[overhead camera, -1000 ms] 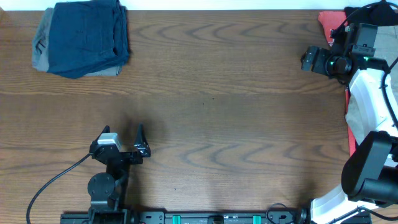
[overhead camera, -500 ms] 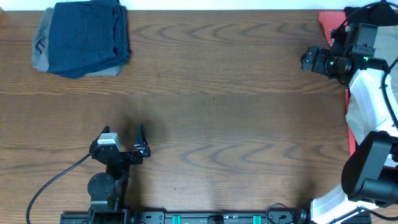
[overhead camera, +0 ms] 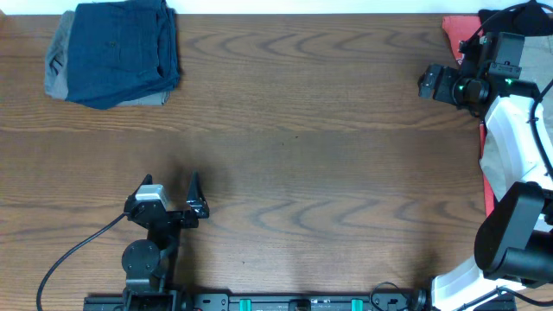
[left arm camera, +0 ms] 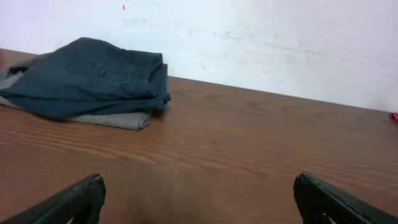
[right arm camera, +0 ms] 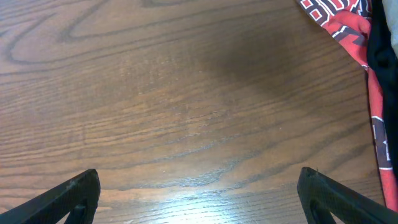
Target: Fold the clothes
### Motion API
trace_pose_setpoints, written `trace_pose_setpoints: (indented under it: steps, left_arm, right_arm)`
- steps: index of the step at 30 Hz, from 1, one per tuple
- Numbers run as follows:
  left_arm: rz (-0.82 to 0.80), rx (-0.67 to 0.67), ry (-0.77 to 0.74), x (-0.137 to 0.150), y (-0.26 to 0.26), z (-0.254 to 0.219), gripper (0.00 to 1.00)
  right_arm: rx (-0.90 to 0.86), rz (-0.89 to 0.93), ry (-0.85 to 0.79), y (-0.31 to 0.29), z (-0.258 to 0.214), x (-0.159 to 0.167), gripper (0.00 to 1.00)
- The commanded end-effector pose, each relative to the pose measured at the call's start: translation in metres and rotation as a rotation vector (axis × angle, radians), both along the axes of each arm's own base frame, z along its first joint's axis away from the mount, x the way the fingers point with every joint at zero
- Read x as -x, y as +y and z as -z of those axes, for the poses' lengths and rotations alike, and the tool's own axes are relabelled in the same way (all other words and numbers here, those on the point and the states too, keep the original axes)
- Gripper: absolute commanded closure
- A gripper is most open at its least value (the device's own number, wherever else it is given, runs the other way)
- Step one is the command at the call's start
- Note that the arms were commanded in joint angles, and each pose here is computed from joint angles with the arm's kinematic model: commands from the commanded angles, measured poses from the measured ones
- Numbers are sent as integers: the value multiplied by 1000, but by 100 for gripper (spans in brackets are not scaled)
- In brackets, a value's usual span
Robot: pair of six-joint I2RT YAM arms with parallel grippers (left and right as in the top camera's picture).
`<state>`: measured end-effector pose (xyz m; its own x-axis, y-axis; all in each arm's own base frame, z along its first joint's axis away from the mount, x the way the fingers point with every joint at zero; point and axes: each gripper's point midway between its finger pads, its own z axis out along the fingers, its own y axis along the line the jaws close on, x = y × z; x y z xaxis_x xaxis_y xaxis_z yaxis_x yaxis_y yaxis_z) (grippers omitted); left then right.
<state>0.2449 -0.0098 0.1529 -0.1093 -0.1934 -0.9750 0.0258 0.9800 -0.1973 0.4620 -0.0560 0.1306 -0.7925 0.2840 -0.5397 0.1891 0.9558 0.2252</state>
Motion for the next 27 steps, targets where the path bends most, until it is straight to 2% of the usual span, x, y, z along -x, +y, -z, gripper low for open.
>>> trace_pose_setpoints:
  steps: [1,15,22,27]
  left_arm:
    - [7,-6,45,1,-1,15,2]
    - [7,-6,45,1,-1,15,2]
    - [7,-6,45,1,-1,15,2]
    - [7,-6,45,1,-1,15,2]
  right_arm:
    - [4,14,-36,-4,-16,-2,1]
    - [9,-20,-68,12,-31,-3,1]
    - [29,-63,-211,33,-94,7,1]
    - [46,-82,-347,44,-153,26,1]
